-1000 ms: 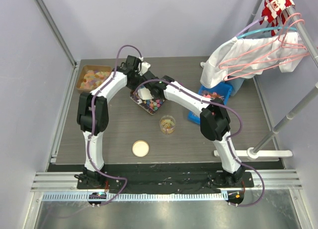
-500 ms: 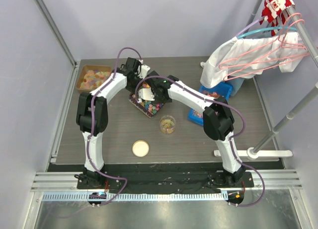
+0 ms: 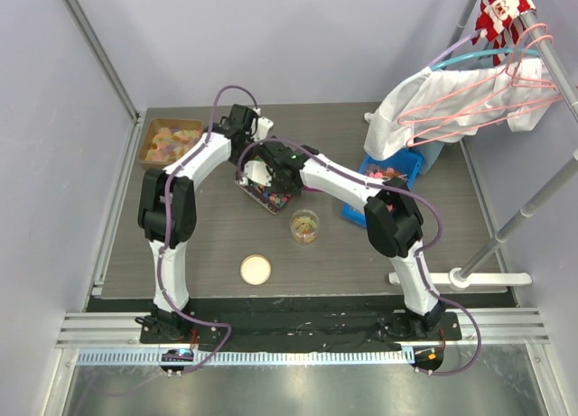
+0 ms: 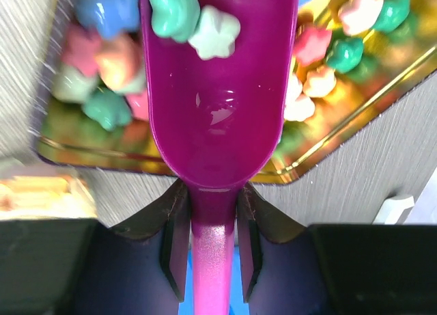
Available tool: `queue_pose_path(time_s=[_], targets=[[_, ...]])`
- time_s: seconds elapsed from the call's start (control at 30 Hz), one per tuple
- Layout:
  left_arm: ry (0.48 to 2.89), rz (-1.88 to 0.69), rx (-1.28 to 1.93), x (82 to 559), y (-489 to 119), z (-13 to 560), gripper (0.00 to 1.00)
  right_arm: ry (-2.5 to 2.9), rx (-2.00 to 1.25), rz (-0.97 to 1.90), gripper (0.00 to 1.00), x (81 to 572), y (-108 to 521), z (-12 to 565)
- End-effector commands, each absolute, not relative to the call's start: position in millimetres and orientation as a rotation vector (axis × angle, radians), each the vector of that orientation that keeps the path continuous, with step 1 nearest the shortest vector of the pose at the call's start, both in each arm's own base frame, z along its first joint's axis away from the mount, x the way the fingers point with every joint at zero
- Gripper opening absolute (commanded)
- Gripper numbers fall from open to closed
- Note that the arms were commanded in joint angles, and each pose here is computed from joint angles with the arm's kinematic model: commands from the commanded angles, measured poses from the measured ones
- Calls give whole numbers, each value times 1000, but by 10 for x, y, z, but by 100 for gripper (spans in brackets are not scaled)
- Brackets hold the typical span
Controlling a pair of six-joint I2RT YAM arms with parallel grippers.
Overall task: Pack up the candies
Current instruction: Scoop the fake candies from the storage box.
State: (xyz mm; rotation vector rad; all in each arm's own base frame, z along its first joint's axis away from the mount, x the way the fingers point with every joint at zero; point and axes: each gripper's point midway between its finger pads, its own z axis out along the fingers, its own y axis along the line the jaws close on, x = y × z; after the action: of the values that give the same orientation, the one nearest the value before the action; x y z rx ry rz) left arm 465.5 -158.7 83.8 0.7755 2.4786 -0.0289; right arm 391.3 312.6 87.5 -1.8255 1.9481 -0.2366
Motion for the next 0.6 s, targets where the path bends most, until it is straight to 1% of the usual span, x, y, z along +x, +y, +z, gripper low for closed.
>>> queue_pose_path(time_s=[0.0, 0.37, 0.57], targets=[[2296, -94, 650, 4838, -1767, 1533, 0, 1912, -1728, -149, 1, 3853, 3492, 1009], [2313, -105, 651, 4799, -1770, 1458, 0, 1989, -1502, -22, 1, 3827, 3664, 995], [2334, -126, 657, 4773, -1732, 1379, 0, 1992, -1408, 38, 1, 3845, 3526, 1276]])
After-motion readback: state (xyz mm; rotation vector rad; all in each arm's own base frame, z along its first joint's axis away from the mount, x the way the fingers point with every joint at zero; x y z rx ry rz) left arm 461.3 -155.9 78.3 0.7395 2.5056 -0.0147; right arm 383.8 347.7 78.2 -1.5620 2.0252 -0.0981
